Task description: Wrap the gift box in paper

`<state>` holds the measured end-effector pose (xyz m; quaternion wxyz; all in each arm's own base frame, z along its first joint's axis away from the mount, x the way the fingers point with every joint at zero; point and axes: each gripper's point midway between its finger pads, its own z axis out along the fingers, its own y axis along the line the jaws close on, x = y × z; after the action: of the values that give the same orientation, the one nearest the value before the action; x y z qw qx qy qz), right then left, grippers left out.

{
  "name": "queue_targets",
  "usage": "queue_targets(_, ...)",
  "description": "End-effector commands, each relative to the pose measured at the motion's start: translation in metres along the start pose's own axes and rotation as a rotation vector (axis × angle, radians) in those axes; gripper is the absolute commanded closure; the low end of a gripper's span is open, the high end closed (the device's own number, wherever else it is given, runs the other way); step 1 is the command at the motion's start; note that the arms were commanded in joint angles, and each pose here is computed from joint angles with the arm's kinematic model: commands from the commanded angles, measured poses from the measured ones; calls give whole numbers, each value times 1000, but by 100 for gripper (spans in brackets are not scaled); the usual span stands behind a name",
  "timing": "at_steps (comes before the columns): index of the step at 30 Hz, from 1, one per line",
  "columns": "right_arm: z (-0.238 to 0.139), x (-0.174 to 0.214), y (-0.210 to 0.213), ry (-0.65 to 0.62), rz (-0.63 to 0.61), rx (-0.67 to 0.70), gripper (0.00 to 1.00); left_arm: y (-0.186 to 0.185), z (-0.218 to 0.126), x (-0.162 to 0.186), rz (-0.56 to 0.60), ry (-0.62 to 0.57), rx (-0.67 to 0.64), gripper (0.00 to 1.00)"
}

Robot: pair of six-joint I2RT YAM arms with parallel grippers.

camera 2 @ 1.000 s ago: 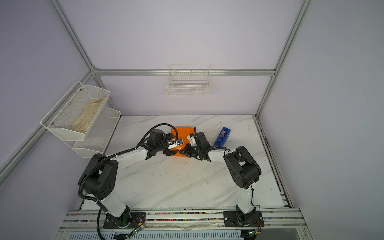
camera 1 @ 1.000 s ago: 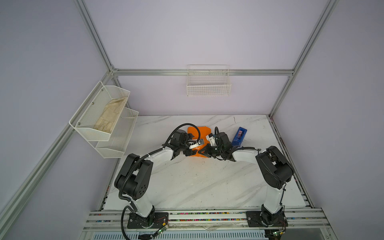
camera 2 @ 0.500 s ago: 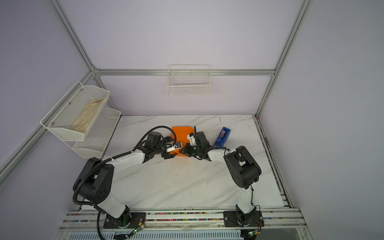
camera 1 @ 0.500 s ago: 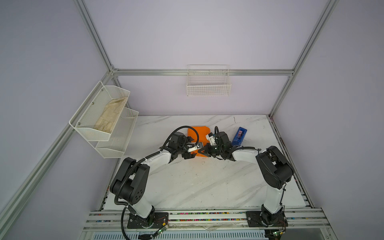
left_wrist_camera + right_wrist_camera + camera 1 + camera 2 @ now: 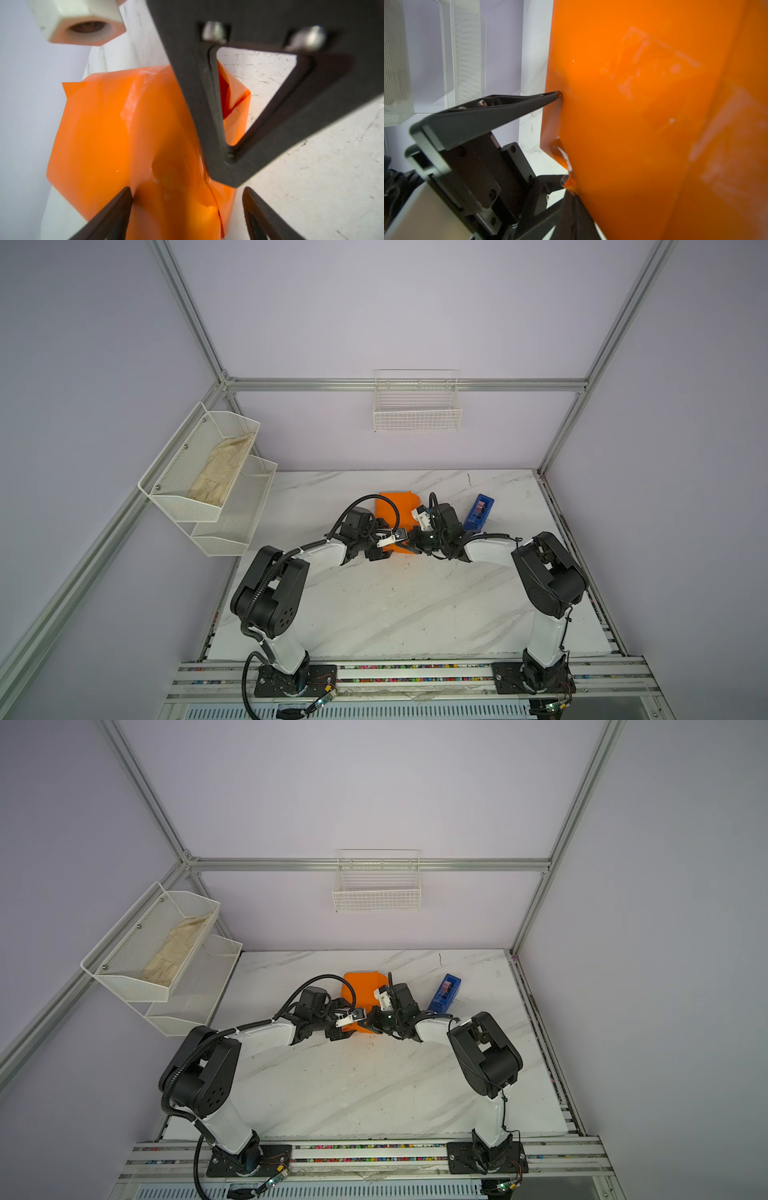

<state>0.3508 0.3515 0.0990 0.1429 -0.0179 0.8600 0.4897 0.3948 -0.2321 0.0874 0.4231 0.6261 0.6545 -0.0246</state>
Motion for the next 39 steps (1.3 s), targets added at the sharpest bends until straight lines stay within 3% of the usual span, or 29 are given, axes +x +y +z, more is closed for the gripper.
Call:
queue_targets(1,5,1,-5,-7,8,8,100,20,1,-8,-28,-14,-46,26)
queue_targets(10,1,4,-8,-9,11,23,100,25,5,-7,-54,-4,-56,37)
queue_targets(14,-2,9,-20,-5,15,80,84,24,5,-6,-56,-1,-55,38)
queue_targets(19,-9,22,-33,10,41,131,73,24,6,-5,-61,2,-51,38)
queue_targets(26,-33,34,-47,19,24,269,65,25,6,-5,-64,5,-51,39)
queue_targets(29,-40,29,-36,-6,11,254,71,23,5,-4,-65,11,-47,39)
queue_targets(34,-26,23,11,-19,-53,67,99,21,6,-3,-67,11,-39,39)
queue_targets(39,-5,13,9,-49,-42,64,100,21,6,-4,-70,8,-34,39)
